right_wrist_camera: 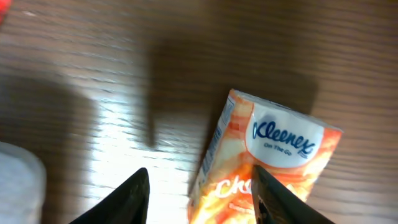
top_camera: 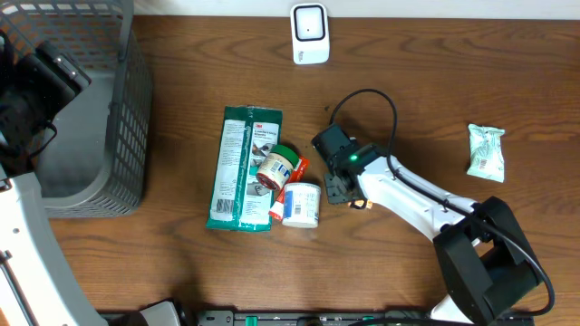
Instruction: Scan the item barcode
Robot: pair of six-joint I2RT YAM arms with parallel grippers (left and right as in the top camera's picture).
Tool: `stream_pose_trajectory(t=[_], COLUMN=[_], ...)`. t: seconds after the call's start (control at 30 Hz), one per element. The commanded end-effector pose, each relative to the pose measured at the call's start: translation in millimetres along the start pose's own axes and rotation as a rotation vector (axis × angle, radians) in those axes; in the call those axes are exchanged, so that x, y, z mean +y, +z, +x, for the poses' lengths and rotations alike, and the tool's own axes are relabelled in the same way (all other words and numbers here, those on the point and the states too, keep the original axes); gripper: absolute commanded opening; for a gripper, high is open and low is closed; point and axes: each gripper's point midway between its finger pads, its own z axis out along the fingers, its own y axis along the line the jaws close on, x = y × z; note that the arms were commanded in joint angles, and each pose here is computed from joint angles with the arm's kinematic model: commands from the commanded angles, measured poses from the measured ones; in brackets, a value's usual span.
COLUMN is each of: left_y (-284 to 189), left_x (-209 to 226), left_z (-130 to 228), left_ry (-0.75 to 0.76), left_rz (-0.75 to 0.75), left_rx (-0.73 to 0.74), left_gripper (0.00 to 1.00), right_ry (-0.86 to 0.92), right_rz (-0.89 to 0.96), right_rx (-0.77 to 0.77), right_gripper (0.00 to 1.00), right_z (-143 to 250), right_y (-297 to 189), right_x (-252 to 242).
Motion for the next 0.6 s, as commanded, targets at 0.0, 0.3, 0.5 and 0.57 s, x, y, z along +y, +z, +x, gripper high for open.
stream_pose_trajectory(t=[0.0, 0.3, 0.5, 0.57], left_y=[-0.3, -0.3, -0.3, -0.3], left_x=[1.7, 1.7, 1.7, 1.7], left_z=[-0.8, -0.8, -0.8, -0.8], left_ry=[-0.012, -0.012, -0.012, -0.012], left_rz=[-0.005, -0.005, -0.005, -0.005], left_rx=[-0.002, -0.002, -0.002, -0.002], left_gripper=[0.88, 0.88, 0.88, 0.88], right_ry=[-0.066, -0.135, -0.133, -0.117], right_rz=[0.094, 0.056, -0.031, -0.053], right_rx=[-0.062, -0.074, -0.046, -0.035], right_gripper=[0.49, 0.49, 0.50, 0.50], right_z=[-11.9, -21.9, -28.0, -27.0], right_y=[-8.1, -13.6, -36.2, -38.6], right_x=[-16.8, -11.9, 3.1, 6.8])
